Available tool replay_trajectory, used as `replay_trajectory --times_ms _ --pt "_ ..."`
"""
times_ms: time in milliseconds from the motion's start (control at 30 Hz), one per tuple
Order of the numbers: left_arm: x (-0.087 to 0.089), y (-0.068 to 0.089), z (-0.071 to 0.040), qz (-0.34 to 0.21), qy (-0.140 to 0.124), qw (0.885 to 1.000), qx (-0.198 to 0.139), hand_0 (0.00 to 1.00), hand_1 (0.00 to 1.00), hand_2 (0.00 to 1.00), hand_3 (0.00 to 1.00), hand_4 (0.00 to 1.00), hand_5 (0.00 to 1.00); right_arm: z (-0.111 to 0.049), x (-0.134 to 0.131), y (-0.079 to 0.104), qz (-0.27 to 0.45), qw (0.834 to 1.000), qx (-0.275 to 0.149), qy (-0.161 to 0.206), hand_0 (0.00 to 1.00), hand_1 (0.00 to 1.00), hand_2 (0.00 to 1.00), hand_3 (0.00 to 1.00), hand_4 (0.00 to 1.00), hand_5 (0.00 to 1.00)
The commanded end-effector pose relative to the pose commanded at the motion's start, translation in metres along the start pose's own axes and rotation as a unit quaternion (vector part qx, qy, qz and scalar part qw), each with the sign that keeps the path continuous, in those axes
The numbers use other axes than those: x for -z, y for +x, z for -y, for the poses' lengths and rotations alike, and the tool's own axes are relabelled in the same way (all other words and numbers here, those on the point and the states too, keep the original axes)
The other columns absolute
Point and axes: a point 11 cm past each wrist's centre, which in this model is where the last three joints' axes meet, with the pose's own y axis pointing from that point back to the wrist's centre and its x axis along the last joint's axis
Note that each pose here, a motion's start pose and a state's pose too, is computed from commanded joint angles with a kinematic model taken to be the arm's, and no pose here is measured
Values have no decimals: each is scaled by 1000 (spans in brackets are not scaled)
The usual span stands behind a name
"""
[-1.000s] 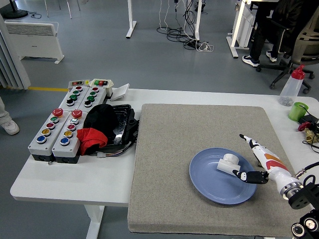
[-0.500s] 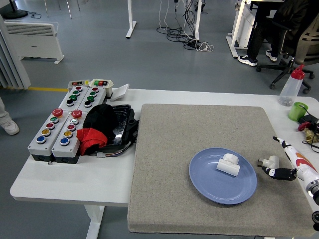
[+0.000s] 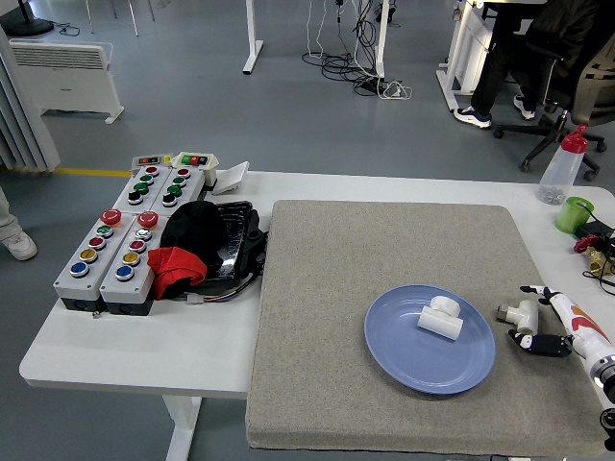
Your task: Pick pipe place plate twice
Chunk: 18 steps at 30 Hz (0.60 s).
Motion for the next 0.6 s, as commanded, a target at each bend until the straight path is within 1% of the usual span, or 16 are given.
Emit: replay_trajectory --times_ms 100,133,200,300,333,500,533,600 --pt "0 0 0 1 0 1000 0 584 579 587 487 408 998 0 -3 -1 -3 1000 6 -4 851 810 845 808 760 361" --pt "0 0 0 1 0 1000 0 584 579 587 487 409 998 0 -4 -2 -4 1000 8 -5 746 744 769 762 716 315" --pt "0 0 0 0 0 1000 0 584 579 587 487 409 998 0 -6 -2 -6 1000 9 -7 746 744 769 762 716 315" --pt "0 0 0 0 1 1000 0 584 579 587 487 409 998 0 -7 0 -5 1000 -2 -6 746 744 769 762 716 315" --pt "0 0 0 0 1 1000 0 584 579 587 488 408 998 0 -7 0 -5 1000 -4 -6 624 659 646 658 504 116" --pt "1 0 0 1 2 1000 0 584 579 587 488 408 998 -2 -7 1 -3 1000 -24 5 624 659 646 658 504 116" --pt "2 0 0 1 2 1000 0 584 580 587 488 408 998 -3 -7 1 -2 1000 -28 8 493 573 571 587 442 70" --pt "2 0 0 1 2 1000 0 584 580 587 488 408 998 -4 -8 1 0 999 -33 10 493 573 571 587 442 70"
